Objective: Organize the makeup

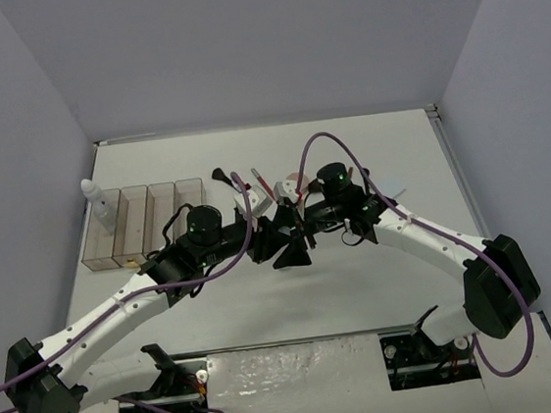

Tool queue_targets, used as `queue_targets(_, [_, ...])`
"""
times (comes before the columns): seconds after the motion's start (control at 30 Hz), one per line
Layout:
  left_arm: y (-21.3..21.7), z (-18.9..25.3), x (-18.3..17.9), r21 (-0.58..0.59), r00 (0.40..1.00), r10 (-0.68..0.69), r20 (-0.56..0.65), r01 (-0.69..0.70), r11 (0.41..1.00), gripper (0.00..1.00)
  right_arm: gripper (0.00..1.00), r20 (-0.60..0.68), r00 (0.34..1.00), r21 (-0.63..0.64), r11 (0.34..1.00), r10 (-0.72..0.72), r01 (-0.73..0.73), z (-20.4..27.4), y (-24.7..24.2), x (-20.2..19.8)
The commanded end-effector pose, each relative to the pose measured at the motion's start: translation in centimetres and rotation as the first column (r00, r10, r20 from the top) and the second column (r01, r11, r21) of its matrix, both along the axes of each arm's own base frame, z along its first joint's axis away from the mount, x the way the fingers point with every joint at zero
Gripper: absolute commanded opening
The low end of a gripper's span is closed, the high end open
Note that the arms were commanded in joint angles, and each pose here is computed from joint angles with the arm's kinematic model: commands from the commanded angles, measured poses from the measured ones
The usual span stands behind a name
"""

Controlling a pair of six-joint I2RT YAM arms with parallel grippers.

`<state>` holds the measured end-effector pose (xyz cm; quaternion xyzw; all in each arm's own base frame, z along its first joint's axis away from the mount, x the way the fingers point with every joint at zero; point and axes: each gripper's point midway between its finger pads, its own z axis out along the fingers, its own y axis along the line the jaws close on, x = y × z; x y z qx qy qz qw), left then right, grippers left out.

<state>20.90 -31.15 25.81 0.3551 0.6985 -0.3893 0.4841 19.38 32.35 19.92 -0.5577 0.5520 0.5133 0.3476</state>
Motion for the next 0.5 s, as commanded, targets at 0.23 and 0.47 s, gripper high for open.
queue_targets(0.23, [2.0,5.1,2.3,-0.149,0.970,0.187,0.156,-0.164,0.975,0.00,0.98,0.053,0.992,-0.017,0.994,-0.110,0.111,-0.1,0.5,2.7])
queue_targets(0.47, [5.5,4.8,4.5,-0.133,0.903,0.378,0.204,-0.357,0.925,0.00,1.00,0.044,0.957,-0.100,0.952,-0.286,0.289,-2.0,-0.5,4.5])
